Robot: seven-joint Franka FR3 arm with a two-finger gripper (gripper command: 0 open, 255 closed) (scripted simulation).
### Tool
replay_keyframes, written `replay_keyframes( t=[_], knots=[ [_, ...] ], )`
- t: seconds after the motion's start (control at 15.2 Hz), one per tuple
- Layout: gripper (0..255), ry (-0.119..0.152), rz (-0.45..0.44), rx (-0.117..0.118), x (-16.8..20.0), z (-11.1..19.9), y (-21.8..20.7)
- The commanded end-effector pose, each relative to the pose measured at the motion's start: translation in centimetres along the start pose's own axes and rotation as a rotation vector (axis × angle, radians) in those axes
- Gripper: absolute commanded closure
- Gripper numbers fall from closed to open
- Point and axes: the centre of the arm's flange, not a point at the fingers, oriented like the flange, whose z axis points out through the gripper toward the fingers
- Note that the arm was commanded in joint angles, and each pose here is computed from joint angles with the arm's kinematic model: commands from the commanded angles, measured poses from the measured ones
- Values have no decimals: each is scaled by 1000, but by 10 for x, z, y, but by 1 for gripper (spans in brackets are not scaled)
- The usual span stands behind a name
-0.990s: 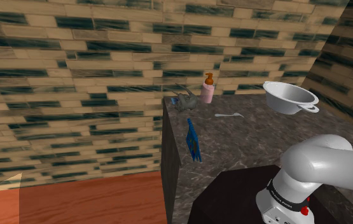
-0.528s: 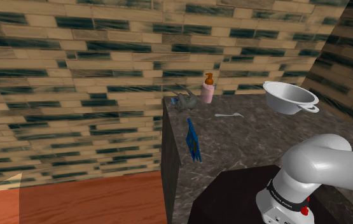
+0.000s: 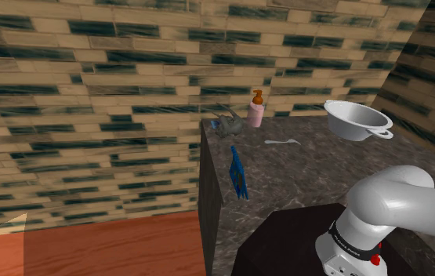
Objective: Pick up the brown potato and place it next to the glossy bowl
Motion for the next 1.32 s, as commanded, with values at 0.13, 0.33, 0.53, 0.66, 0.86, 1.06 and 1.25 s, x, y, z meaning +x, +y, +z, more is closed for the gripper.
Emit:
replay_keyframes(
  t=[0.13,0.33,0.53,0.66,0.86,1.06,1.25],
  knots=[
    [255,0,0,0,3,20,-4],
    [255,0,0,0,4,35,-6],
    [255,0,0,0,5,51,-9],
    [255,0,0,0,6,61,-11],
    [255,0,0,0,8,77,-14],
    [255,0,0,0,9,92,-16],
    [255,0,0,0,10,104,-18]
  ],
)
